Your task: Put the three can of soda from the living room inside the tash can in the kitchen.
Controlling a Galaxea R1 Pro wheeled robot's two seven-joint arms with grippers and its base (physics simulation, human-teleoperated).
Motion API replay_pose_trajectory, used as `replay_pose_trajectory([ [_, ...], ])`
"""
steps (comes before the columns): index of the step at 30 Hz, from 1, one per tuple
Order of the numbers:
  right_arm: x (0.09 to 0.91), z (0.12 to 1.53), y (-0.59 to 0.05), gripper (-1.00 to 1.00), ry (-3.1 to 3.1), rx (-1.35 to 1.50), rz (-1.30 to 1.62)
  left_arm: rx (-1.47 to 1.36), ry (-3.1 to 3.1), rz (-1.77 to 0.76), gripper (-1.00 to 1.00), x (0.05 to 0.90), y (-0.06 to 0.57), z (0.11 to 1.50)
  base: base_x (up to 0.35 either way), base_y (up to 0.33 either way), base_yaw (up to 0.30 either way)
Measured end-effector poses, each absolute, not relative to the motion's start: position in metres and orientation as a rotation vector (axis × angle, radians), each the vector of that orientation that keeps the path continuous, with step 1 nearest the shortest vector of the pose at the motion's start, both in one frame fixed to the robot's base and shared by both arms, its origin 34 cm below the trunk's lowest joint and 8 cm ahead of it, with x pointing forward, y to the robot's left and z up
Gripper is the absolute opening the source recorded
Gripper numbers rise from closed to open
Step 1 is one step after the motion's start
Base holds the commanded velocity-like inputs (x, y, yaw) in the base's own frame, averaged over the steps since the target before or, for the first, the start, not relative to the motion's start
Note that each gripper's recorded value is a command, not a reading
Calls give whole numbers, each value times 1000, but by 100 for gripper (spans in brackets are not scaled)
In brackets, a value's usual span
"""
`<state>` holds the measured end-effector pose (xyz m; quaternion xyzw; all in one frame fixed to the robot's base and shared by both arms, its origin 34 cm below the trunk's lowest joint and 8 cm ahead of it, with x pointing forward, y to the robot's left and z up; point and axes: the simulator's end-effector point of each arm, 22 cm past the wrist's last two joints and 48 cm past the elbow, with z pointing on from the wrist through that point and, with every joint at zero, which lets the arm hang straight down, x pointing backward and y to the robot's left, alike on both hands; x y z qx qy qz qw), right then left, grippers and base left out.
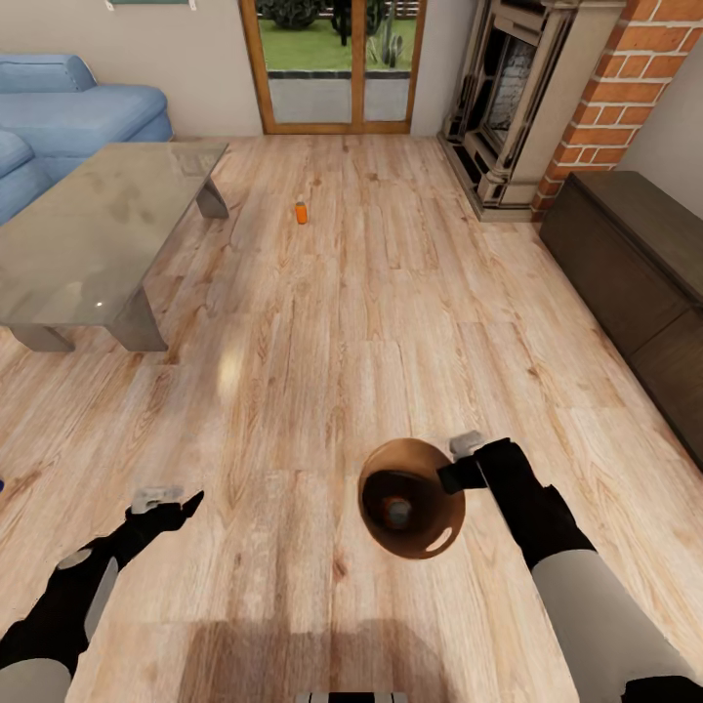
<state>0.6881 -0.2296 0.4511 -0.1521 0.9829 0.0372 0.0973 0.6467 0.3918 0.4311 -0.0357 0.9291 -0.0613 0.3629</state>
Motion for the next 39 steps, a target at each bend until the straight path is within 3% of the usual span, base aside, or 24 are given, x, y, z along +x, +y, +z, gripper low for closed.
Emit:
replay_pose_trajectory([
  [14,711,473,-346,-100,2578,-216,29,-111,2436,-108,100,596,394,398,0,0,0],
  [23,699,466,-338,-100,2521,-196,94,-154,2504,-128,100,566,389,375,0,3,37],
  [39,690,455,-318,-100,2534,-183,147,-172,2523,-129,100,558,389,368,117,147,212],
])
